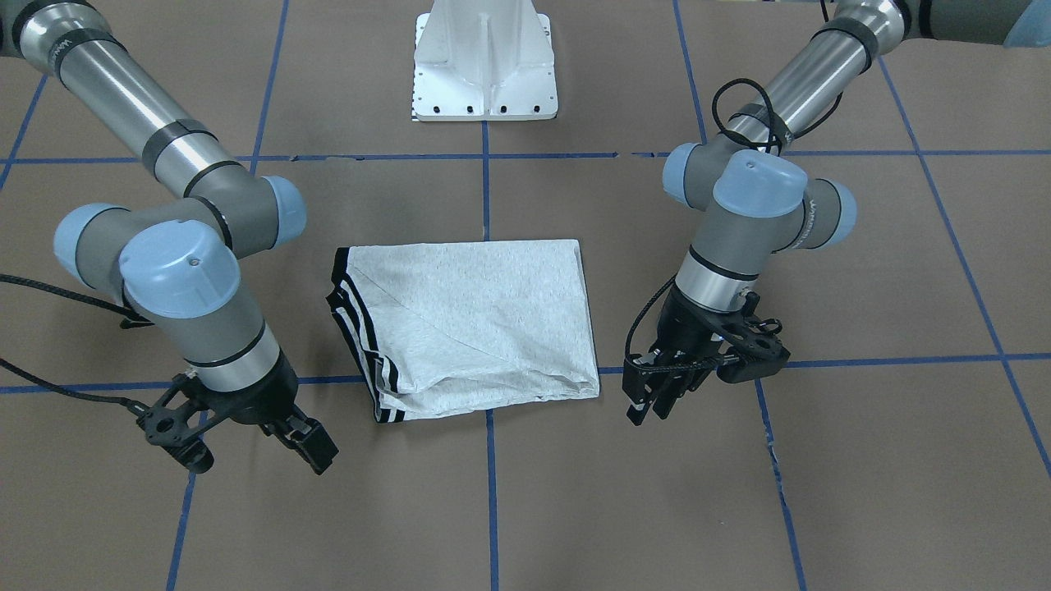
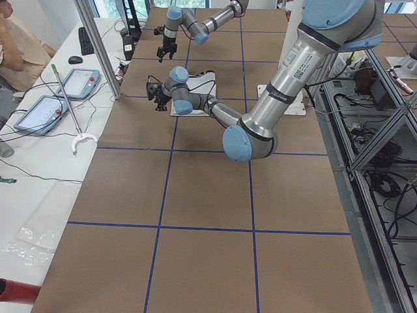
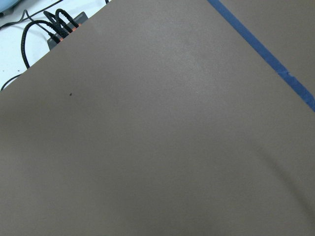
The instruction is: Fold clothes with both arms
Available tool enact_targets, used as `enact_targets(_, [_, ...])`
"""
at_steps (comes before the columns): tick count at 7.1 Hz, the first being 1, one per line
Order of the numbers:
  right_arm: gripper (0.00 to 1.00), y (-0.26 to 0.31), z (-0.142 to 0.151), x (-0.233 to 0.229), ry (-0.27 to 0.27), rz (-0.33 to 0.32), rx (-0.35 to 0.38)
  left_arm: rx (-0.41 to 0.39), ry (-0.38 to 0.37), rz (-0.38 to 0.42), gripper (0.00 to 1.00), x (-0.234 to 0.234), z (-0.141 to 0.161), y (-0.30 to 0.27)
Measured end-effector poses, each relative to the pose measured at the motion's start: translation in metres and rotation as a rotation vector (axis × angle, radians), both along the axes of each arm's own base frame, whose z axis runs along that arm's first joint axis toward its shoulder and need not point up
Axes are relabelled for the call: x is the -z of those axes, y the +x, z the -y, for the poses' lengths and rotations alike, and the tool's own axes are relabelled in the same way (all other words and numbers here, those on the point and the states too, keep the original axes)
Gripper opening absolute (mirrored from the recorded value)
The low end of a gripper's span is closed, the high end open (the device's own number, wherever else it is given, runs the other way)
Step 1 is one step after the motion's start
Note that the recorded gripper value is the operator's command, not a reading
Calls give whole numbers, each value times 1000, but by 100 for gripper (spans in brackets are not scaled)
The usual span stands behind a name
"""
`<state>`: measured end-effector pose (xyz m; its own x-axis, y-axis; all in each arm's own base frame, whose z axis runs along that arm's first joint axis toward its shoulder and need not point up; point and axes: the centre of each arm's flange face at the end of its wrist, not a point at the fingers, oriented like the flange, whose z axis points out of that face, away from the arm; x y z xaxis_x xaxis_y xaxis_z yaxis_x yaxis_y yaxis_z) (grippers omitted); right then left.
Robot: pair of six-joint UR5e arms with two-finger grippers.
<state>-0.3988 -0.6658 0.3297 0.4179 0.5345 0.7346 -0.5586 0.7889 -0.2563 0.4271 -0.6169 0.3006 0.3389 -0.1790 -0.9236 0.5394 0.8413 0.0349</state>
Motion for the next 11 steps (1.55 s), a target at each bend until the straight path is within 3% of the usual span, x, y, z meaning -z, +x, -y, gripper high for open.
enact_targets(1, [100,25,-9,-5,35,16,57,-64,32,9,49,-3,-5,-15])
enact_targets(3, [100,52,-31,4,79,46,99,-136,59,-7,49,-8,-18,-53])
enact_targets(5, [100,100,-61,-19,116,52,139,-209,161,54,50,-36,-32,-109])
enact_targets(8, [100,220,-75,-118,251,-65,288,-279,316,207,54,-103,-21,-258])
enact_targets(11, [100,389,-100,-216,324,-188,451,-332,346,456,63,-156,-27,-419])
